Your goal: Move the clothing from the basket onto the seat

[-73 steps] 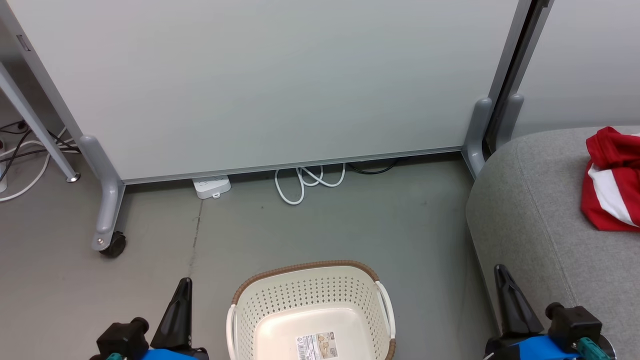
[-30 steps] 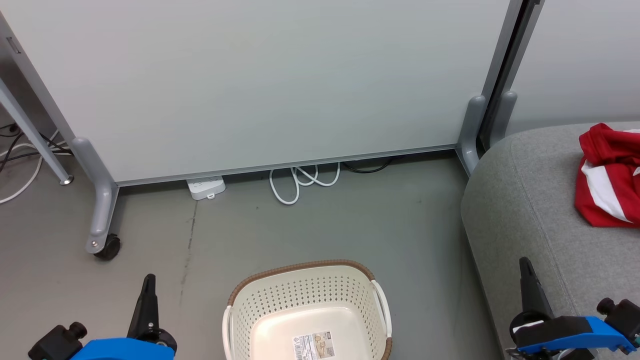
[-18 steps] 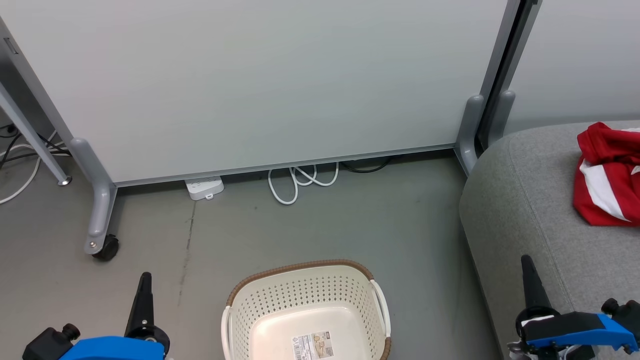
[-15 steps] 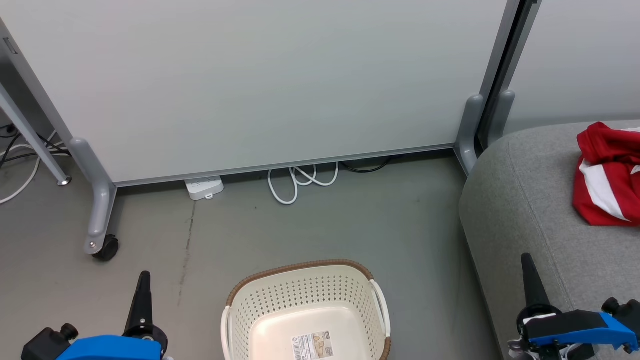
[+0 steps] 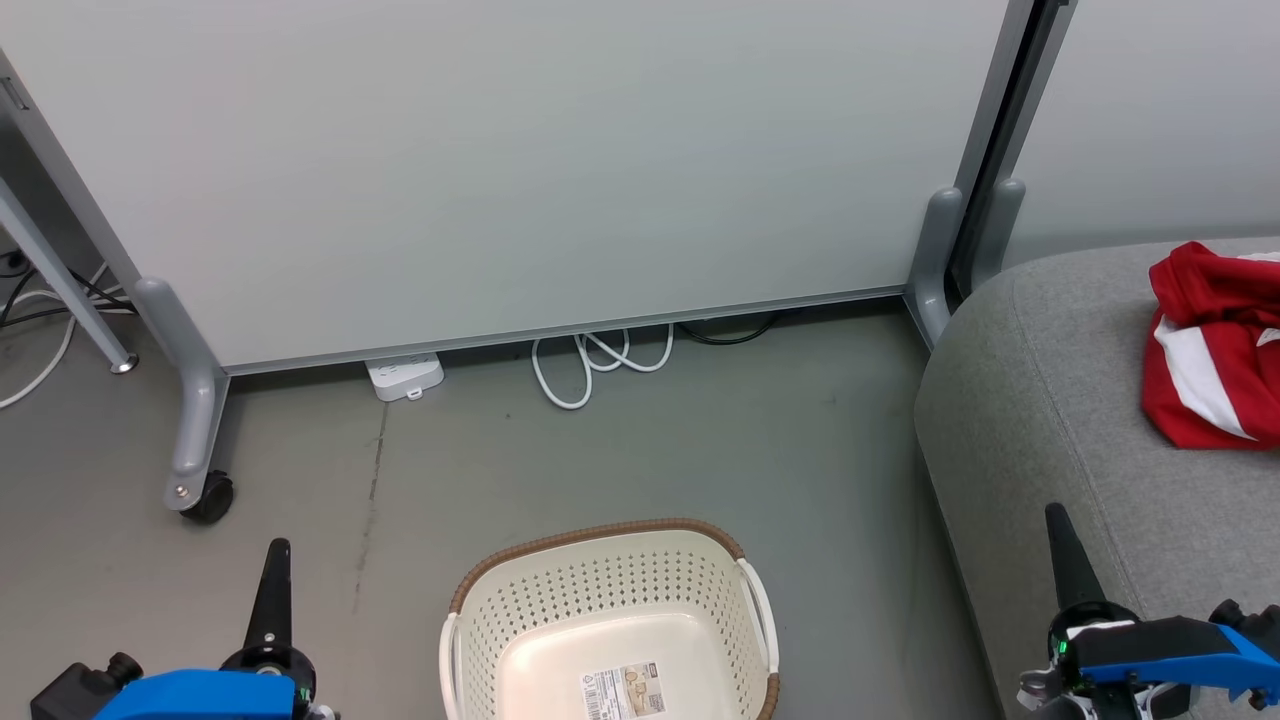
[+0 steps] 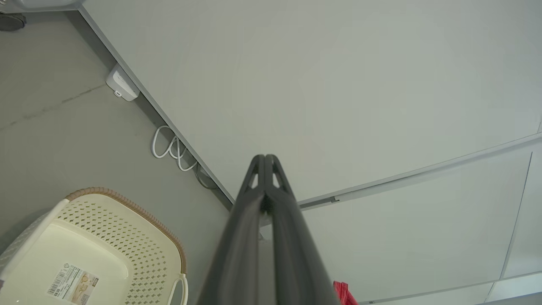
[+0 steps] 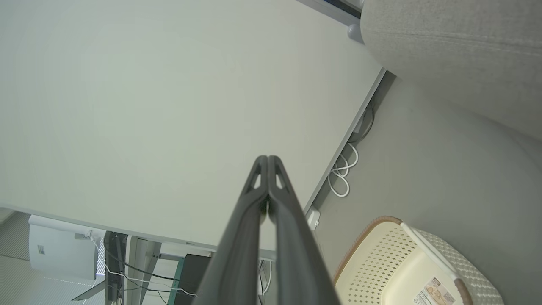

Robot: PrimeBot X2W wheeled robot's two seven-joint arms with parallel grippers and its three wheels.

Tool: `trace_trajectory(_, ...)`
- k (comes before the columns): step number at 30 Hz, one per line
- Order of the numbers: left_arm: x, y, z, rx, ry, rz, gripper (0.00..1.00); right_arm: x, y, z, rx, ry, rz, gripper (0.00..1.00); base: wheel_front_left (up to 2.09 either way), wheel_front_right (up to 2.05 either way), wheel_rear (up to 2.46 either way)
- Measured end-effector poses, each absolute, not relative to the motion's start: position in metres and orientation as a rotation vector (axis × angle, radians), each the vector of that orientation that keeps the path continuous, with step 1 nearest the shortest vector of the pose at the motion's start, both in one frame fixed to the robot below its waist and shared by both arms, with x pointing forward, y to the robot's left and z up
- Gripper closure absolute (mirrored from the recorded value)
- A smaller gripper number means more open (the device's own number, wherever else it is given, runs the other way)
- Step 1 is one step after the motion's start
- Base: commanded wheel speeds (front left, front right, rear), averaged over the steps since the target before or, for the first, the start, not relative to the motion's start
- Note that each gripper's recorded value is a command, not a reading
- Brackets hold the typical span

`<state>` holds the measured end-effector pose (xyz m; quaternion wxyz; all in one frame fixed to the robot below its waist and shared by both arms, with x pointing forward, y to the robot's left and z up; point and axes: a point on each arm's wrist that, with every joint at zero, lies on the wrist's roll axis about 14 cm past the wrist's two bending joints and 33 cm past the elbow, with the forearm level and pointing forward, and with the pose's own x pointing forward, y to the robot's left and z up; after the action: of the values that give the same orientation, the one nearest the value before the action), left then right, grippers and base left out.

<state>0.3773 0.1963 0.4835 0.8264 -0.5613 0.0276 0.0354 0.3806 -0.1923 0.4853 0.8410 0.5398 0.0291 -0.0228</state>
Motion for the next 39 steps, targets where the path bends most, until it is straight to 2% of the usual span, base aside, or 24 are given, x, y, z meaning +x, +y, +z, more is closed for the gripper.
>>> trace_trajectory(39,0.385,0.198,0.498,-1.496,0.026,0.027,1.00,0.386,-0.198,0.499,1.482,0.023,-0.022,1.00,0.00,0.00,0.00)
